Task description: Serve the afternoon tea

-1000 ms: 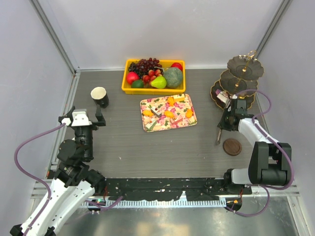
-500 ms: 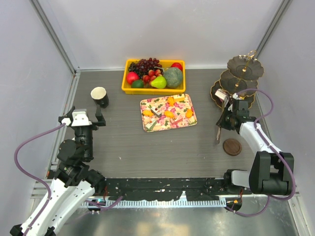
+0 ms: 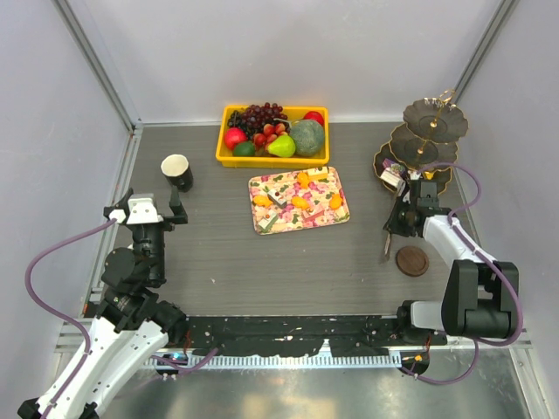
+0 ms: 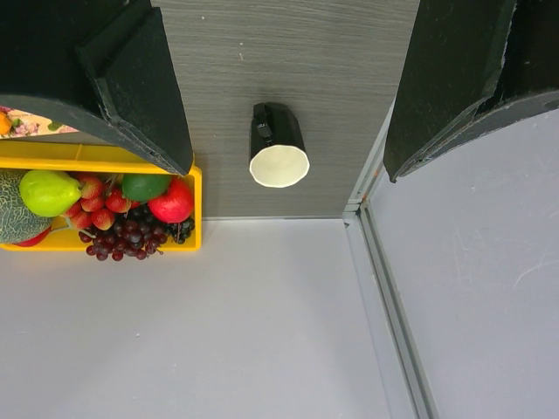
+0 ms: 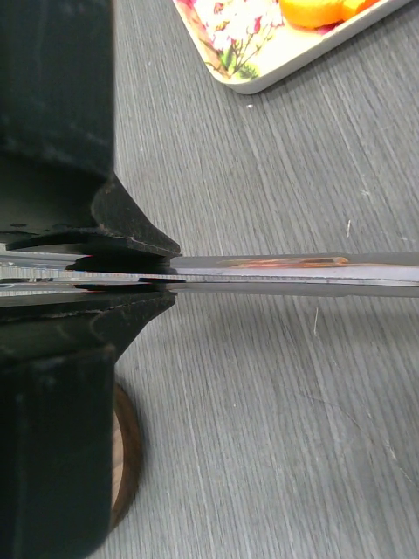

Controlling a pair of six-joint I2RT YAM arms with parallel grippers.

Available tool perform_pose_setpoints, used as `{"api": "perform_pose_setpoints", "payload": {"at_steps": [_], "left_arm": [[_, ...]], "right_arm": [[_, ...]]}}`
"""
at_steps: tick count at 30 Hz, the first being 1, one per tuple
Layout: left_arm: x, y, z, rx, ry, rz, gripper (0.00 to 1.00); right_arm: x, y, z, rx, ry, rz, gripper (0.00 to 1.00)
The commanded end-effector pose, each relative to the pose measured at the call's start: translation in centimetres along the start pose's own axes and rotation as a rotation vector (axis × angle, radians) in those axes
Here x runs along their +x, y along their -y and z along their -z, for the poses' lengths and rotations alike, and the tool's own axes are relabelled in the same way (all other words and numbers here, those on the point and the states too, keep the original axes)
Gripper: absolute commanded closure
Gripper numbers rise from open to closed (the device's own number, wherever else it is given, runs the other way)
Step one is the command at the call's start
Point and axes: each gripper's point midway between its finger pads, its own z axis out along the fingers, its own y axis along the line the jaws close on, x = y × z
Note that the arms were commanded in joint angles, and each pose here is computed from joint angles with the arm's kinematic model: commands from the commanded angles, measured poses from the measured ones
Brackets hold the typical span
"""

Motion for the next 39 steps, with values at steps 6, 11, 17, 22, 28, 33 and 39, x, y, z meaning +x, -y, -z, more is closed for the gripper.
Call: {"api": "perform_pose_setpoints", "payload": {"at_steps": [6,11,17,22,28,33,39], "left_arm": [[-1.2,-0.3,-0.1,-0.015,0.037,0.033,0.01],[-1.3,-0.3,-0.1,-0.014,0.039,0.035,0.01],[-1.3,-0.3,-0.1,-0.014,0.039,0.035,0.01],[-1.2,-0.3,-0.1,-0.012,0.036,0.032,0.01],[-1.2,-0.3,-0.1,-0.011,0.035,0.032,0.01],[-1.3,-0.3,-0.1,-0.012,0.038,0.033,0.01],[-1.2,-0.2,-0.1,-0.011,0.035,0.031,0.01]], "right_arm": [[-0.6,0.3,0.2,0.022,0.027,-0.009,0.78],[-0.4,0.2,1.5,0.014,0.04,-0.003,0.72],[0.0,0.3,2.7,0.015,0.042,0.0,0.63],[0.2,0.6,3.6,0.033,0.049,0.009,0.51],[-0.4,0.6,5.1,0.039,0.078,0.012,0.46],[-0.6,-0.4,7.5,0.01,0.119,0.029,0.47],[-0.4,-2.6,10.1,-0.031,0.146,0.102,0.54]]}}
